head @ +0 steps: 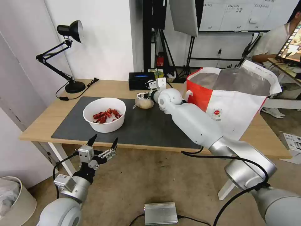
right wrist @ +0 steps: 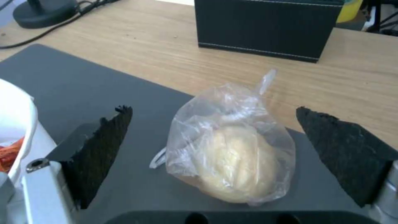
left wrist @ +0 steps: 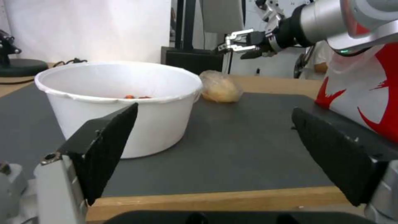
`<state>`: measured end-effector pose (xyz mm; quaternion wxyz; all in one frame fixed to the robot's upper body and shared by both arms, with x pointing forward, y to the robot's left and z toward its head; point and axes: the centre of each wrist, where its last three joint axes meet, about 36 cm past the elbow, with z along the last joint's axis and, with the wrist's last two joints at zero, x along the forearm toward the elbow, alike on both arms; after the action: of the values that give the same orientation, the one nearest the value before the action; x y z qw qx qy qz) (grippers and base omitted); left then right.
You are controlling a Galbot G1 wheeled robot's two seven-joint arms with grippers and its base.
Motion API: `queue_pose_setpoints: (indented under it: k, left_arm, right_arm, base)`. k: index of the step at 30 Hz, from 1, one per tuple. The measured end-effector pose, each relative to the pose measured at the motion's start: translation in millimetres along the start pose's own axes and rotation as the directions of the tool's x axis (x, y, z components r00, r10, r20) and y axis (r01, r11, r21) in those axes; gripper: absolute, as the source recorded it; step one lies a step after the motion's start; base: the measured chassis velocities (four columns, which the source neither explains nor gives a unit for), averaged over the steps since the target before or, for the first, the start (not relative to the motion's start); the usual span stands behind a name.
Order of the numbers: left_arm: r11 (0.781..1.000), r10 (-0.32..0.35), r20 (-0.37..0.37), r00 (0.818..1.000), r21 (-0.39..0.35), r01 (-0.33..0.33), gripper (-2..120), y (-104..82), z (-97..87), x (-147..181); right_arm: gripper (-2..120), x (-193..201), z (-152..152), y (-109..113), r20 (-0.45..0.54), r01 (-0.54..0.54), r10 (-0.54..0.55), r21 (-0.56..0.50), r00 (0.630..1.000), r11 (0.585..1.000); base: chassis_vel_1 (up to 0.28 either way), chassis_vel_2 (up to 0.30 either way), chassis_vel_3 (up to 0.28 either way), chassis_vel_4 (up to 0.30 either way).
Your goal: Pick up the trash from the table and place it into the takeout bag.
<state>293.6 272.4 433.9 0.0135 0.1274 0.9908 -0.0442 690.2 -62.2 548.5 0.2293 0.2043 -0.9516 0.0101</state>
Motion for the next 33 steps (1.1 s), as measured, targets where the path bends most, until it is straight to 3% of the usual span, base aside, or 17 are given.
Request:
queue_pose_setpoints:
  k: [10,33]
  left_arm:
    - [1.0,0.002,-0.006,1.0,-0.001,-0.002,100,0.9,2.2,-1]
    - [1.0,0.008,-0.012,1.0,0.016,-0.007,100,-5.3,7.4,0]
  right_arm:
    - [100,-9,-1,2,-0.014,-0.004,0.004,0.011,1.0,1.0]
    - [100,-41,23,-20,-0.076,0.018,-0.015,0.039,0.997,0.999]
  base:
    - [0.0,0.0,0.0,0.0]
    - [0.0,0.0,0.0,0.0]
